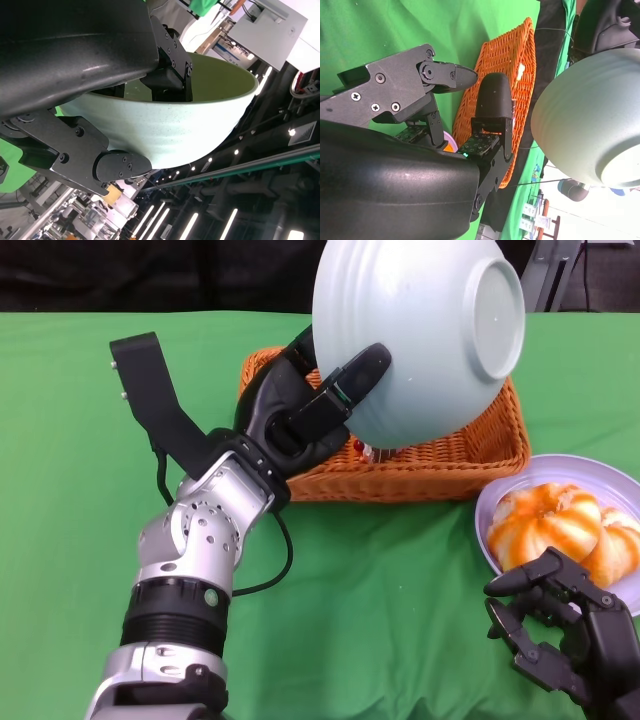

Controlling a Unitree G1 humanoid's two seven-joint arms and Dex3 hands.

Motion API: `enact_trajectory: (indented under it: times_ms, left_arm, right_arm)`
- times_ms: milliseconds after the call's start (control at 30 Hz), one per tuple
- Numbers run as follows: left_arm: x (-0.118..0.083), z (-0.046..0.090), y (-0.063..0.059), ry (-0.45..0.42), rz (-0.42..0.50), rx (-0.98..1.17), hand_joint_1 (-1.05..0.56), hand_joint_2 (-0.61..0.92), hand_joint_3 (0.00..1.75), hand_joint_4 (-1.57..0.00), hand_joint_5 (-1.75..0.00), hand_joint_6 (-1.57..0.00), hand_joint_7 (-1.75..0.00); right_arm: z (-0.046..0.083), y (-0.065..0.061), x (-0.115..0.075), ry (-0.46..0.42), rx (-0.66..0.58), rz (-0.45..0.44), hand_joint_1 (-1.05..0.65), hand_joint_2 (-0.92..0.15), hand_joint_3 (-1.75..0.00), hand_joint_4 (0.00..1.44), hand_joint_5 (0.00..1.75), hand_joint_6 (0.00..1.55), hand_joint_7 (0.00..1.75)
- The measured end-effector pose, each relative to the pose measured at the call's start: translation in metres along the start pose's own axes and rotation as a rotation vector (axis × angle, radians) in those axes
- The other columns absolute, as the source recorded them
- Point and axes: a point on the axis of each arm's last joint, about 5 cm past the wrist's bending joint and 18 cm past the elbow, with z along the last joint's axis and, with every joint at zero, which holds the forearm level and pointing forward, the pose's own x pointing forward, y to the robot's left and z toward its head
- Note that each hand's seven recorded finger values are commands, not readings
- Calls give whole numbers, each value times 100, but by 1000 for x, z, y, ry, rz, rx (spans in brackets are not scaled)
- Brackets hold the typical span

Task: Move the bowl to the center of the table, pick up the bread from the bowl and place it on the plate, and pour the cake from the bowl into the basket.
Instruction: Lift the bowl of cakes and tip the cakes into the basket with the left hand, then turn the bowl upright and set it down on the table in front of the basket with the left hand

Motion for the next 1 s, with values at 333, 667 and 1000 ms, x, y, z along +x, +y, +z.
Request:
enact_trajectory:
  times_ms: [333, 667, 1000]
  left_arm:
    - [5, 8, -11, -106, -116, 362, -16, 71, 93, -69, -173, -70, -144]
    - [-2, 17, -18, -315, -205, 870, -12, 73, 89, -66, -175, -68, -145]
    - [-9, 11, -12, -389, -180, 1067, -12, 82, 74, -69, -175, -67, -144]
  right_arm:
    - [0, 0, 0, -2, 4, 2, -18, -72, -55, 68, 158, 63, 127]
    - [3, -1, 2, -19, 8, 9, -17, -80, -42, 66, 158, 63, 124]
    - [6, -1, 8, -6, 15, -8, -19, -80, -39, 69, 154, 67, 120]
